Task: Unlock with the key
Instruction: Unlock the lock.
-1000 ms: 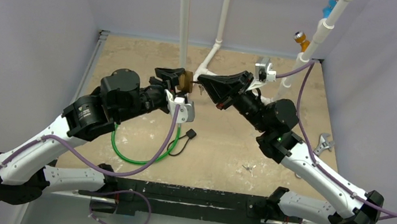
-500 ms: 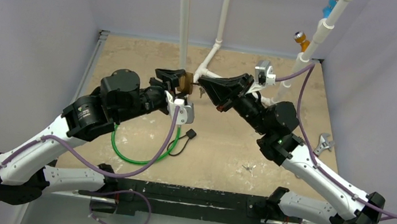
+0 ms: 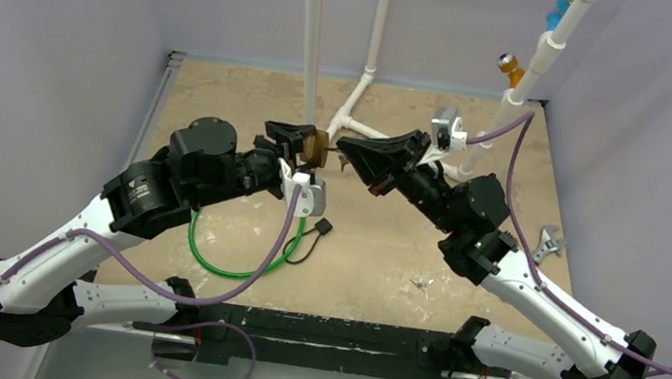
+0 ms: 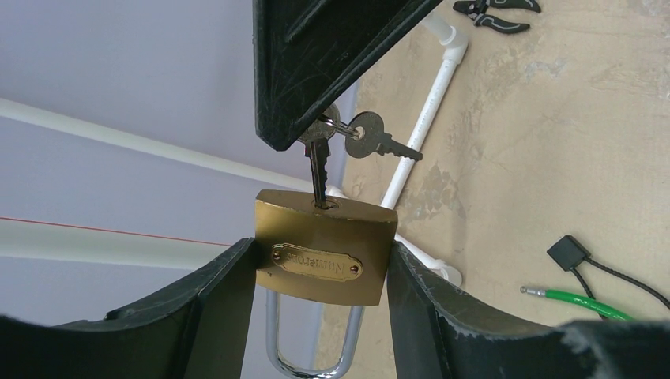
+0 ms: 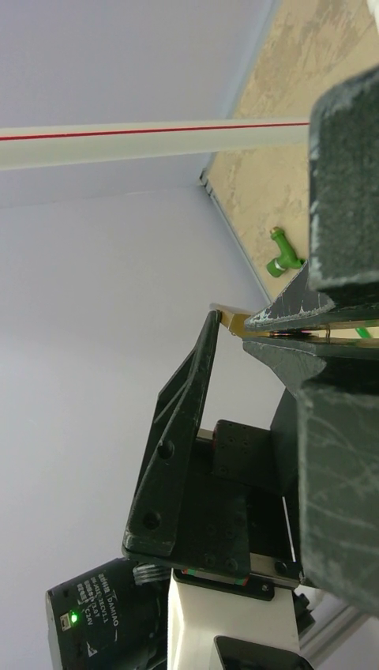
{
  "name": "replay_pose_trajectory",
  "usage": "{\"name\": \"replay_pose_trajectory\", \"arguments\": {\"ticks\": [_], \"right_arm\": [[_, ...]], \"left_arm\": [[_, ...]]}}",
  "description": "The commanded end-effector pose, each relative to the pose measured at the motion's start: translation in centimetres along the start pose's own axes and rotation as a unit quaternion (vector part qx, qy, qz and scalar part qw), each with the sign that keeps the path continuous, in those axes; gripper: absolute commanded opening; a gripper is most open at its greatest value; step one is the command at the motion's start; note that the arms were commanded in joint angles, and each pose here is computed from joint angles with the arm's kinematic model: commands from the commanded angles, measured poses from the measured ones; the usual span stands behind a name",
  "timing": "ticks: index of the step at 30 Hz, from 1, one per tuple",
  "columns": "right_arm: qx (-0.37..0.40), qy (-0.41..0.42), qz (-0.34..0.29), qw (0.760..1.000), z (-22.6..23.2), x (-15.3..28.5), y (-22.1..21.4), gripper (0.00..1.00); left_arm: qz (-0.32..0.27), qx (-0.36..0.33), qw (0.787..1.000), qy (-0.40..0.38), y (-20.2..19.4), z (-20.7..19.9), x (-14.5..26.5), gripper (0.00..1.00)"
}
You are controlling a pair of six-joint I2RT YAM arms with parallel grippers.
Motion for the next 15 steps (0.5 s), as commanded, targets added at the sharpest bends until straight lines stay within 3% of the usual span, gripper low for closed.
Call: {"name": "replay_pose_trajectory", "arguments": {"ticks": [1,15], "right_arm": [[0.015,0.004,0.008,1.000,0.13,0.54,-0.09,0.00],[0.037,0.004,0.014,0.999,0.04,0.77,0.14,0.00]], "left_arm": [[-0.098,-0.016,0.994,0.050,3.99,2.68,2.21,0.00],[-0.103,-0.017,0.994,0.046,4.22,2.67,2.27,0.00]]}}
Point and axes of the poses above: each gripper's point midway between its finger pads, its own x axis back along the fingers, its own z axis along the line the jaws close on, y = z × x, the point moved 7 cm from there along x, back along the fingers, and after that the axes turned 14 degrees about x, right-handed, at the moved point
